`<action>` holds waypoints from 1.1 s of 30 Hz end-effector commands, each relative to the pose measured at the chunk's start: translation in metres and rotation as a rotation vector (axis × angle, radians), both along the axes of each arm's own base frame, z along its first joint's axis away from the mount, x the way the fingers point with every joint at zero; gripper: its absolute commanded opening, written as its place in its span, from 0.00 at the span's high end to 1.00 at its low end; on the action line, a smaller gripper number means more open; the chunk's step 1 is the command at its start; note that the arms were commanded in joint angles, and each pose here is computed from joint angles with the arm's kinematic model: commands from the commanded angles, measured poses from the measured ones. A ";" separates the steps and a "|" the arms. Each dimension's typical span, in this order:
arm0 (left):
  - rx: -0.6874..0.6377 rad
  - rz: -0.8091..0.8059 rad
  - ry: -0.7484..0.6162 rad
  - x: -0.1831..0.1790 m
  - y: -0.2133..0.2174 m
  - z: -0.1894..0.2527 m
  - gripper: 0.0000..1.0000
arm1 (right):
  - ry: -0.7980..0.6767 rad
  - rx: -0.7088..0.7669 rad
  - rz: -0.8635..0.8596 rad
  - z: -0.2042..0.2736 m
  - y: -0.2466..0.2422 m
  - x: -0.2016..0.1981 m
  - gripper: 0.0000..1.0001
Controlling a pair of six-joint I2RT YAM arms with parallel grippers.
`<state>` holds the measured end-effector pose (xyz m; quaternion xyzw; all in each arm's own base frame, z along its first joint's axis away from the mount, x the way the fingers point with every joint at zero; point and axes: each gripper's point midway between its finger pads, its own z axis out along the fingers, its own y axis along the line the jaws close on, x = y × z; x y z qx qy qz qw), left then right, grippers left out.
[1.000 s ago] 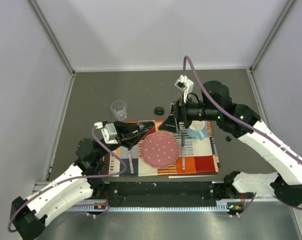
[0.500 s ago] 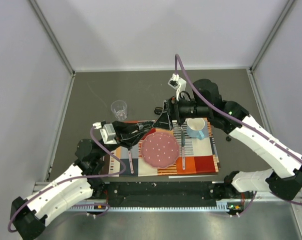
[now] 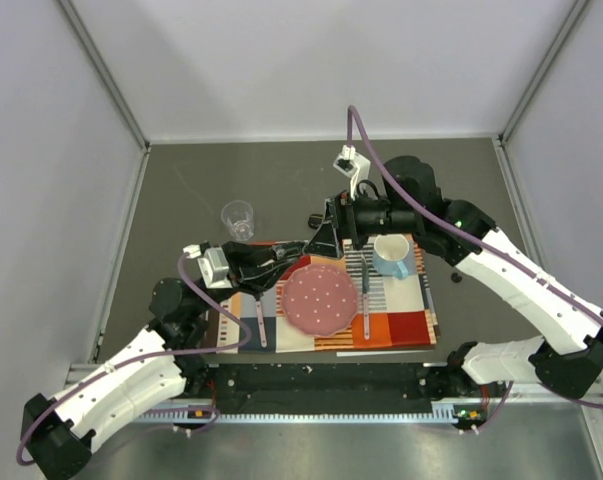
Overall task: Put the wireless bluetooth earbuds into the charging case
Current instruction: Open the charging case.
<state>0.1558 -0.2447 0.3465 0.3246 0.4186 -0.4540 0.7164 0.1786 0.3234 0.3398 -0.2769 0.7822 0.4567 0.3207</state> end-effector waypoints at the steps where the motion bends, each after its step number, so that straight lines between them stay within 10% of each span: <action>1: -0.026 -0.120 -0.086 -0.030 -0.002 0.015 1.00 | -0.080 0.075 -0.053 0.030 0.010 0.018 0.23; 33: -0.117 0.029 0.006 0.000 0.009 0.028 1.00 | -0.056 0.063 0.065 0.013 0.017 -0.004 0.25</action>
